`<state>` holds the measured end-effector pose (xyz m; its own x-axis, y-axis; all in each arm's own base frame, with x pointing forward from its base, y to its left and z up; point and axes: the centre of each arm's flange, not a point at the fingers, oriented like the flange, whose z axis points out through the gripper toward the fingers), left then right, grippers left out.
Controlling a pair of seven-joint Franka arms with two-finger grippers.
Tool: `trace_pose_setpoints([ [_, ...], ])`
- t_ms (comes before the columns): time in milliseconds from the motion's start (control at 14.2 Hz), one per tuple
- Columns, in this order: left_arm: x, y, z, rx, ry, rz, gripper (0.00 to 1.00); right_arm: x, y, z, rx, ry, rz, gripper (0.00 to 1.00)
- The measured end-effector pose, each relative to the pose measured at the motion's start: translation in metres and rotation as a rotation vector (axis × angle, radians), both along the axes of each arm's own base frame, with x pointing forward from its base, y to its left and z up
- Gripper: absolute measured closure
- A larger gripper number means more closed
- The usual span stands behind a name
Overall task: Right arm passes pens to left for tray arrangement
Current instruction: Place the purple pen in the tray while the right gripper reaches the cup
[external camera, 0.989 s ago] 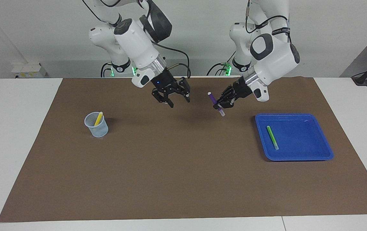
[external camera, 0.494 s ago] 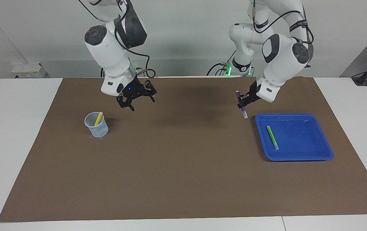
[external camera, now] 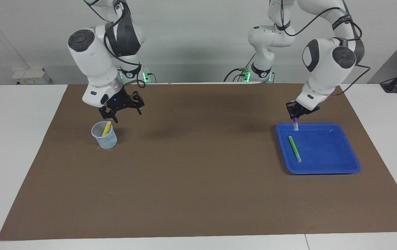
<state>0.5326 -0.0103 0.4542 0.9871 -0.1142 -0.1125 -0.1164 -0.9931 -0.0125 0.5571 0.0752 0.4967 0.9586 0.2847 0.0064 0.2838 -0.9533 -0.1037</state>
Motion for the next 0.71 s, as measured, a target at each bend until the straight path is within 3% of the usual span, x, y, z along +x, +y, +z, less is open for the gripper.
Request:
trace_pose_setpoints([
  [353, 0.001, 0.049, 0.002, 0.030, -0.011, -0.006, 0.82, -0.003, -0.048, -0.020, -0.008, 0.047, -0.209, 0.00],
  [706, 0.015, 0.072, -0.019, 0.044, -0.057, 0.015, 0.82, -0.016, -0.051, -0.038, -0.032, 0.118, -0.540, 0.00],
])
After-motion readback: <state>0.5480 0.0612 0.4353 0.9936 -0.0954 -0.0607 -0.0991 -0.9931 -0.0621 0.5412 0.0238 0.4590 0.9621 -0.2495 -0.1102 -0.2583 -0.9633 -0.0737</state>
